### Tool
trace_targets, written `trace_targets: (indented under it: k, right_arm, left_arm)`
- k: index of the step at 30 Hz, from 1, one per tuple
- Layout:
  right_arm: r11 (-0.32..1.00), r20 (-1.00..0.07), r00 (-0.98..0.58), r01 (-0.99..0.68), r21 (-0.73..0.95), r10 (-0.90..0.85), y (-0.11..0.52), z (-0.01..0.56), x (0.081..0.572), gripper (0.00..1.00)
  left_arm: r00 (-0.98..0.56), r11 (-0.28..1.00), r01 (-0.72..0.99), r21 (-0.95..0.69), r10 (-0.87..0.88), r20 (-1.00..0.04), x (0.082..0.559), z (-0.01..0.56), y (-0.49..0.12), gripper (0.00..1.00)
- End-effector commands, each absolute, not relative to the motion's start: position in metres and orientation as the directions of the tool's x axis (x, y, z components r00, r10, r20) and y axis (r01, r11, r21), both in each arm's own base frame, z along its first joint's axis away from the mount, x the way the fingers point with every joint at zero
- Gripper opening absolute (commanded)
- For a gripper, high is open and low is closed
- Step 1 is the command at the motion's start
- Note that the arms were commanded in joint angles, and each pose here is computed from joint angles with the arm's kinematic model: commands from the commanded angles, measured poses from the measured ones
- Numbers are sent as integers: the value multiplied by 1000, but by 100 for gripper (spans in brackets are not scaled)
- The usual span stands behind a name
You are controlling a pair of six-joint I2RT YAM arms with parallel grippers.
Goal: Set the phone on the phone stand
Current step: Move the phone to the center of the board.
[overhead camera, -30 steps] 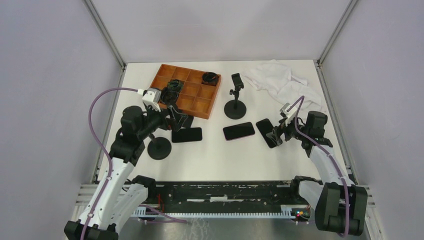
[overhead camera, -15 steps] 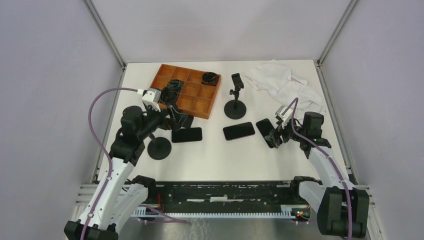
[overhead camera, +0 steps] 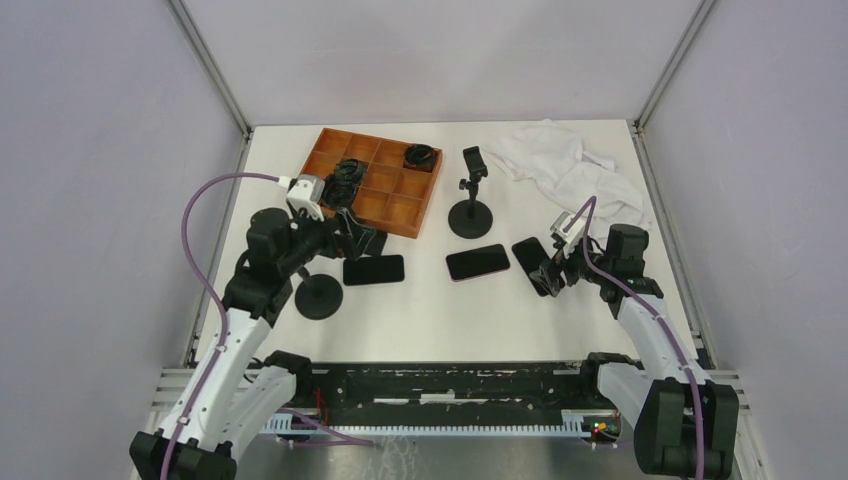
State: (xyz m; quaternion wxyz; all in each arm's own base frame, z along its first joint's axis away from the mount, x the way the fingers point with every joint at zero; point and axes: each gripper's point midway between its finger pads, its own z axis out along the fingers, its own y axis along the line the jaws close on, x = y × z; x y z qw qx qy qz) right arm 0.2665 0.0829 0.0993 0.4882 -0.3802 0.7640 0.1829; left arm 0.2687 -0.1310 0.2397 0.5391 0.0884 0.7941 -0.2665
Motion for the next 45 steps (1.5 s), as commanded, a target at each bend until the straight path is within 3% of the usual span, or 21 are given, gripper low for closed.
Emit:
trace_targets:
  k: [1,4,7,12,14,17,20,25,29,32,36,45]
  right_arm:
    - [636,-890,-192,-761,-132,-414,83,108,270,98]
    - [636,-890,-194,-761,-130,-413,83,108,270,98]
    - [636,-890,-195,-761,-128,-413,83,108,270,98]
    - [633,-891,-194,-764,-125,-410,84,108,269,98]
    - [627,-892,-190,-769,-124,-410,86,109,269,98]
    - [618,-891,-188,-776,-123,-413,89,108,267,98]
    - [613,-890,-183,-780,-127,-417,91,109,267,98]
    - [612,-887,-174,-778,-142,-428,90,110,267,98]
    - [609,-889,-167,-779,-146,-426,91,111,266,98]
    - [609,-890,-167,-780,-145,-425,92,111,266,98]
    - [604,-890,-157,-782,-153,-427,93,113,265,98]
    - [589,-887,-141,-791,-166,-439,98,114,264,98]
  left_arm:
    - [-410,857,410,-313,-134,-902,274,235,-128,99]
    - [-477,867,334,-371,-184,-859,279,223,-126,99]
    - [-590,852,194,-487,-295,-752,281,204,-128,99]
    - [-687,815,106,-570,-355,-634,269,178,-144,92]
    - [-687,850,106,-516,-313,-656,261,168,-154,92]
    - [-657,965,46,-260,-167,-735,259,149,-148,92]
    - [-701,993,44,-108,-47,-712,260,131,-153,92]
    - [-708,998,22,-58,-25,-705,279,96,-165,80]
    - [-700,1000,-15,-23,-26,-713,303,83,-175,64]
    - [-694,999,-36,3,-23,-719,320,77,-182,46]
    - [-703,989,-118,94,-16,-711,333,63,-163,42]
    - [-725,986,-145,83,-49,-687,344,50,-142,31]
